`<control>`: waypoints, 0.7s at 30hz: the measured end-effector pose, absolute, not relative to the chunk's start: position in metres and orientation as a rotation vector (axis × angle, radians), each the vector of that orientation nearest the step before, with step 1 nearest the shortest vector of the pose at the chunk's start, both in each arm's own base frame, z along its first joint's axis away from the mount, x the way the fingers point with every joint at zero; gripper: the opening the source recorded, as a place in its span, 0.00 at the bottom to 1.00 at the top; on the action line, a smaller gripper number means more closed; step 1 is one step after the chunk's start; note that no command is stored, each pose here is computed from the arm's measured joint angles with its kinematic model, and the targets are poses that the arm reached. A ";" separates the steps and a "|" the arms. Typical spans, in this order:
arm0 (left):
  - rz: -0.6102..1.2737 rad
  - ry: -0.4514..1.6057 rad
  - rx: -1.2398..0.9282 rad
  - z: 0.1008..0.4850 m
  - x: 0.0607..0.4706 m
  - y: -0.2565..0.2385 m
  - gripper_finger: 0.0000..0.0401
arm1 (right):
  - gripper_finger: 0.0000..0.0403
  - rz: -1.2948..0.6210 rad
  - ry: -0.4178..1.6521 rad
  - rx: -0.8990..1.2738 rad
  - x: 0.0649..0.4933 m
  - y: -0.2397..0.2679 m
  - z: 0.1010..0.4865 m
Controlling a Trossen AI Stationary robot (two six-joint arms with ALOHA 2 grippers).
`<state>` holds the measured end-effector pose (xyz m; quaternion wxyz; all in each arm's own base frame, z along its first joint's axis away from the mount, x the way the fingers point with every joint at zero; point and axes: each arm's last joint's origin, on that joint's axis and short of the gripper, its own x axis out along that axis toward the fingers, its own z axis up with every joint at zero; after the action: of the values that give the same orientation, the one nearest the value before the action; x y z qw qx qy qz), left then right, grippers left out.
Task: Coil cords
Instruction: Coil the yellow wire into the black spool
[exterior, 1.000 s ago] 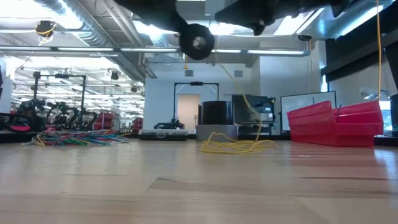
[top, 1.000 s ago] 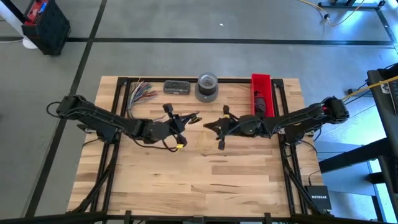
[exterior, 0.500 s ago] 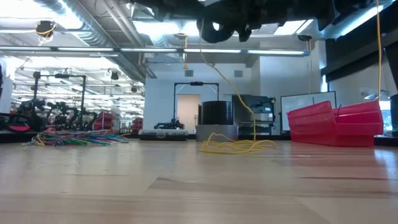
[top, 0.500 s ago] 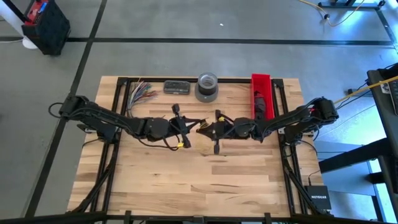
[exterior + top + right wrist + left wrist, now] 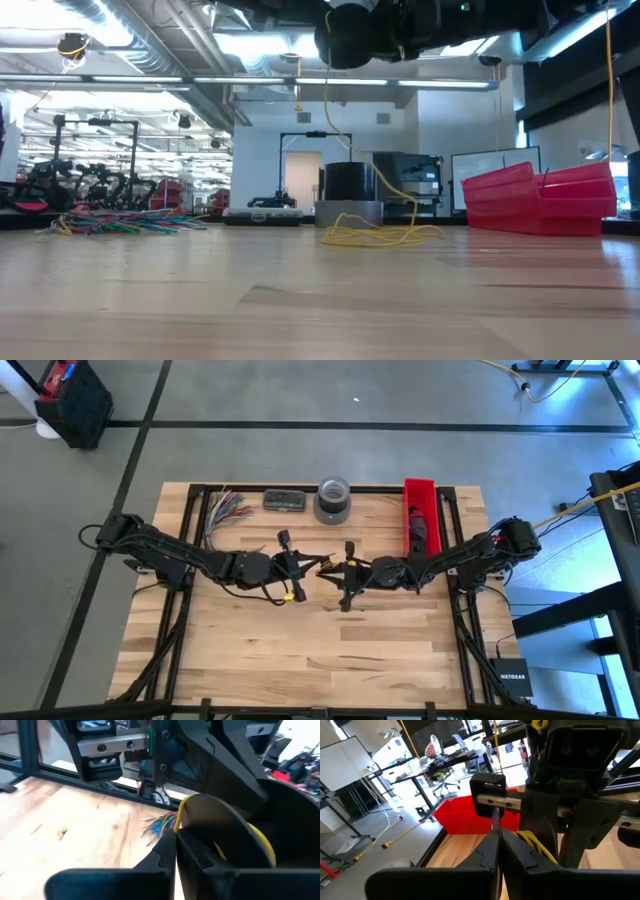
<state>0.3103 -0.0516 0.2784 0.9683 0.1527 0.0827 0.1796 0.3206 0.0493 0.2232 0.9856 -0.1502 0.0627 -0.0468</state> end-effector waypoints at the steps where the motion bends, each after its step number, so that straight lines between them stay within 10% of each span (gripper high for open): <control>1: 0.363 0.168 0.310 0.279 0.310 -0.052 0.01 | 0.03 -0.101 0.128 -0.316 0.320 0.050 0.223; 21: 0.362 0.174 0.294 0.277 0.311 -0.052 0.00 | 0.03 -0.025 0.018 -0.177 0.327 0.054 0.222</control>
<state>0.3107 -0.0516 0.2771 0.9692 0.1453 0.0859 0.1793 0.3269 0.0544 0.2225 0.9960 -0.0883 0.0089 -0.0124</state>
